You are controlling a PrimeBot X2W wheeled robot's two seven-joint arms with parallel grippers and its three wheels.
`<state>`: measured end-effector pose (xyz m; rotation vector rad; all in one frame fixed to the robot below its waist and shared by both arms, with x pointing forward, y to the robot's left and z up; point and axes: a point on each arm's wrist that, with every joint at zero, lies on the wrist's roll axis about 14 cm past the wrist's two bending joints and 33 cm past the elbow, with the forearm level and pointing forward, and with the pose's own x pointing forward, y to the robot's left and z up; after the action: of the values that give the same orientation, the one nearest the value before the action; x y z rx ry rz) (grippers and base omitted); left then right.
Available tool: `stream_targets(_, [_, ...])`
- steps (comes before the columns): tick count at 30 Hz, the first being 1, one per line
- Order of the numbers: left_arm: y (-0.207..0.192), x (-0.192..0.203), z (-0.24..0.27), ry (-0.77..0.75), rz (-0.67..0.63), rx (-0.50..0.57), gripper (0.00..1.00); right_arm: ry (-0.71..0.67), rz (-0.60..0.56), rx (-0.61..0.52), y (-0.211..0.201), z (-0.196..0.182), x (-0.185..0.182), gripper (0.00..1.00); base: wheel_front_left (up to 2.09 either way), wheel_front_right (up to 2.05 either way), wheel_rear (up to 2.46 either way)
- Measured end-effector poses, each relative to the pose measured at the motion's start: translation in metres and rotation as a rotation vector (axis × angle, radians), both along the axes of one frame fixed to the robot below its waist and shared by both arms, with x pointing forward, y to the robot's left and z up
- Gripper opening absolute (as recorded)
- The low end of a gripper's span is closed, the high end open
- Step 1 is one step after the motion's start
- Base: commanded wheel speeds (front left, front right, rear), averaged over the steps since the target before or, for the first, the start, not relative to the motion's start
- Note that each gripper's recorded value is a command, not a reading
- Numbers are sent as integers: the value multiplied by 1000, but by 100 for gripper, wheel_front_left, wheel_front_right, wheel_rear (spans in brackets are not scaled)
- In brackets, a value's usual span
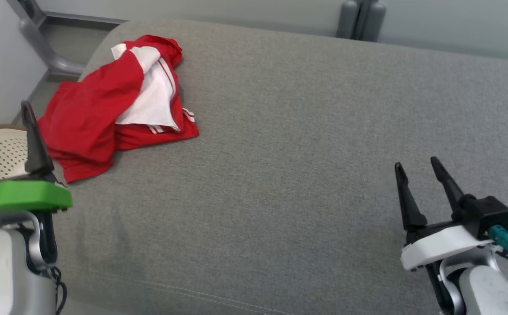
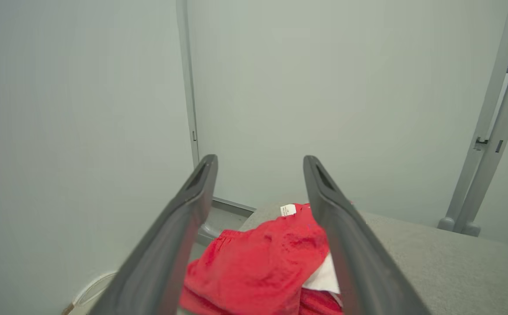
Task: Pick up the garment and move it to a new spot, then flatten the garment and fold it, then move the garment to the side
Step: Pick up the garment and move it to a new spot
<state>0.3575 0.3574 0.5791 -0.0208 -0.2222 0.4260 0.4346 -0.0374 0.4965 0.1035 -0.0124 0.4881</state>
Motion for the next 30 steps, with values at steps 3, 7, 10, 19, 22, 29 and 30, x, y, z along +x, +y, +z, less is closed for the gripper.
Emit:
stream_targets(3, [-3, 35, 10, -4, -43, 26, 100, -8, -61, -6, -22, -2, 15, 100, 0, 0, 0])
stream_targets(7, [-8, 84, 9, 6, -94, 30, 100, 9, -149, -23, -55, -16, 28, 100, 0, 0, 0])
stream_targets(10, [-12, 117, -1, 35, -131, 22, 100, 23, -206, -36, -77, -26, 35, 100, 0, 0, 0])
stream_targets(19, [-22, 190, -81, 243, -198, -65, 100, 103, -326, -84, -125, -67, 39, 100, 0, 0, 0])
stream_targets(22, [-21, 197, -118, 341, -196, -107, 100, 123, -348, -98, -135, -77, 38, 100, 0, 0, 0])
stream_targets(29, [-28, 192, -193, 550, -194, -196, 100, 164, -386, -128, -152, -93, 33, 100, 0, 0, 0])
stream_targets(30, [-28, 189, -201, 580, -190, -207, 100, 166, -388, -131, -153, -94, 33, 100, 0, 0, 0])
